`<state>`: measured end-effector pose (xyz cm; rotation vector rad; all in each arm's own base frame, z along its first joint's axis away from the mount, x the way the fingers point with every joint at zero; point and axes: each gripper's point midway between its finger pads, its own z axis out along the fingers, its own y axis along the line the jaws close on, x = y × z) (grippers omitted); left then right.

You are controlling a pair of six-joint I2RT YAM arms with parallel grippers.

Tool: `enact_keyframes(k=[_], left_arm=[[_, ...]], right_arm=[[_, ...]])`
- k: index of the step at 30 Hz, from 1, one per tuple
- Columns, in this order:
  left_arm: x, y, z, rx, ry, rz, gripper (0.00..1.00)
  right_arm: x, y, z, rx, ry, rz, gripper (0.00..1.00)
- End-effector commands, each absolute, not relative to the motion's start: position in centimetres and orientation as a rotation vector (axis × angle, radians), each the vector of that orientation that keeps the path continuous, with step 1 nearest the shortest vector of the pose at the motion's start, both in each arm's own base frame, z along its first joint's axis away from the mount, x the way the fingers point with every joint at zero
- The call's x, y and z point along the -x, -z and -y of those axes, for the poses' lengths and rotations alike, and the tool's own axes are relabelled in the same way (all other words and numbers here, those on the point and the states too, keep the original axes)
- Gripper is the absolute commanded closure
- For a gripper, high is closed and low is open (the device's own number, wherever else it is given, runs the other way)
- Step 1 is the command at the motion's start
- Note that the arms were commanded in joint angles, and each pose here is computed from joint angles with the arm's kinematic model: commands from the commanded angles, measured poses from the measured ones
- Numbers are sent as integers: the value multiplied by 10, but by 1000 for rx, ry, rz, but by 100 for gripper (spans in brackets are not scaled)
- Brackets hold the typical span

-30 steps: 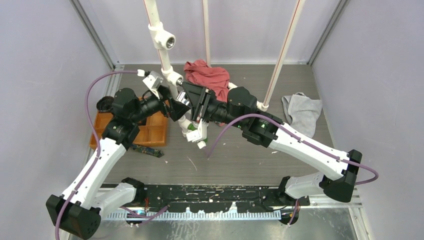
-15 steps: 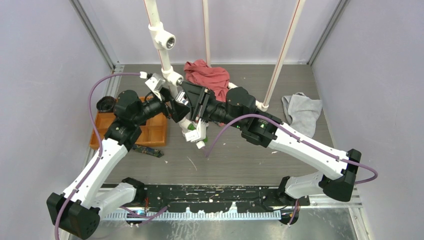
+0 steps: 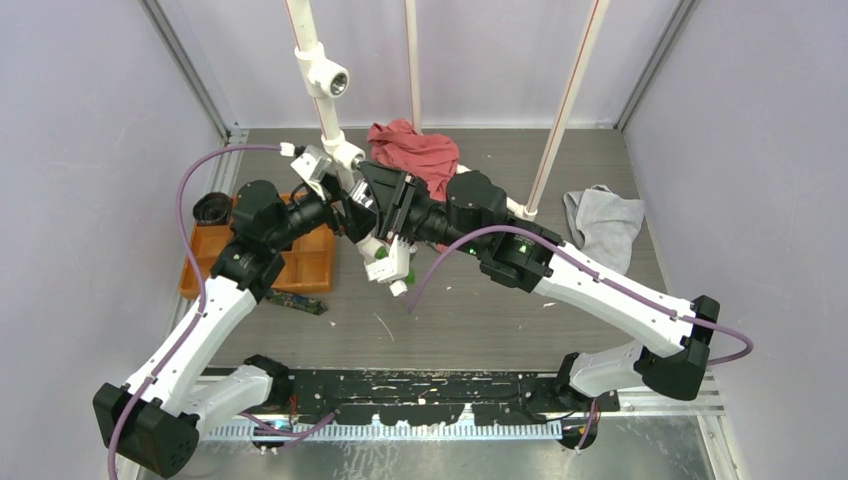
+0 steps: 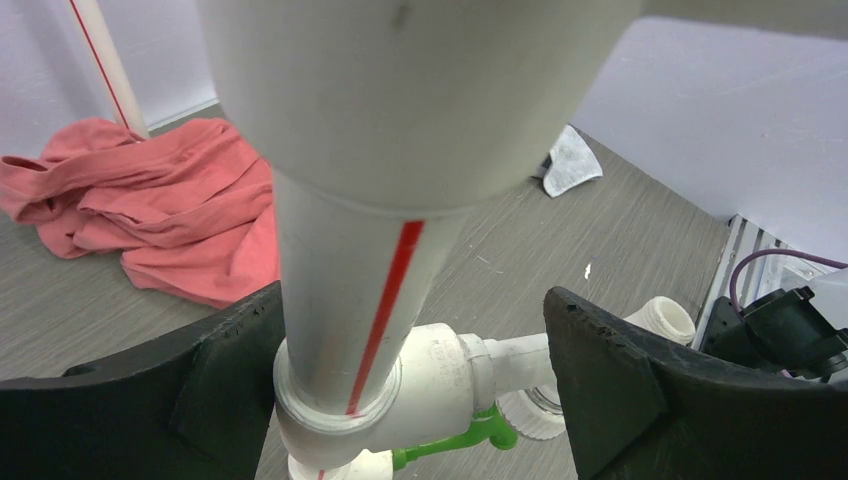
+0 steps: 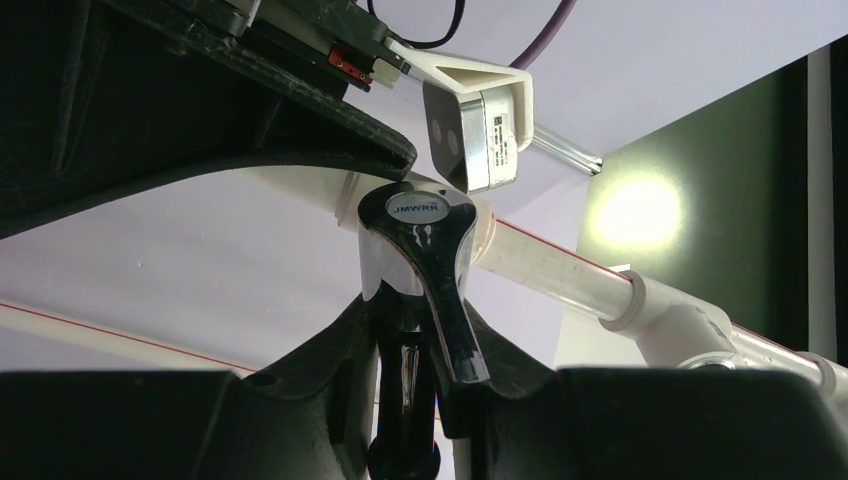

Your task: Install the water faucets

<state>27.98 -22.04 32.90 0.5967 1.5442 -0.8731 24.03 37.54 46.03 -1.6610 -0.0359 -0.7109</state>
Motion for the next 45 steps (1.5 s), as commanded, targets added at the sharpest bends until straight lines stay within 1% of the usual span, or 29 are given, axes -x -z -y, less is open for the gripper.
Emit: enact_keyframes(k=[1,11,19,28,40,45], left_arm=[[-269,-356,232,-646,923,-1427,7],[-269,-355,234,-652,933,-1433,6],[-268,-355,236,-649,939,-1435,6],[-268,-356,239,-656,949,-1436,6],[-267,-356,242,-661,957,-1436,6],[-266,-357,243,-661,958,-1433,7]], right_arm=[[-230,-516,-373,1539,849,156,100],[-230,-518,-370,1503,719,41,100],[-223,-526,-369,1432,550,-51,100],[-224,-529,-367,1377,450,-135,100],[-222,-537,-362,1251,218,-299,100],[-225,-536,-358,1215,178,-328,100]])
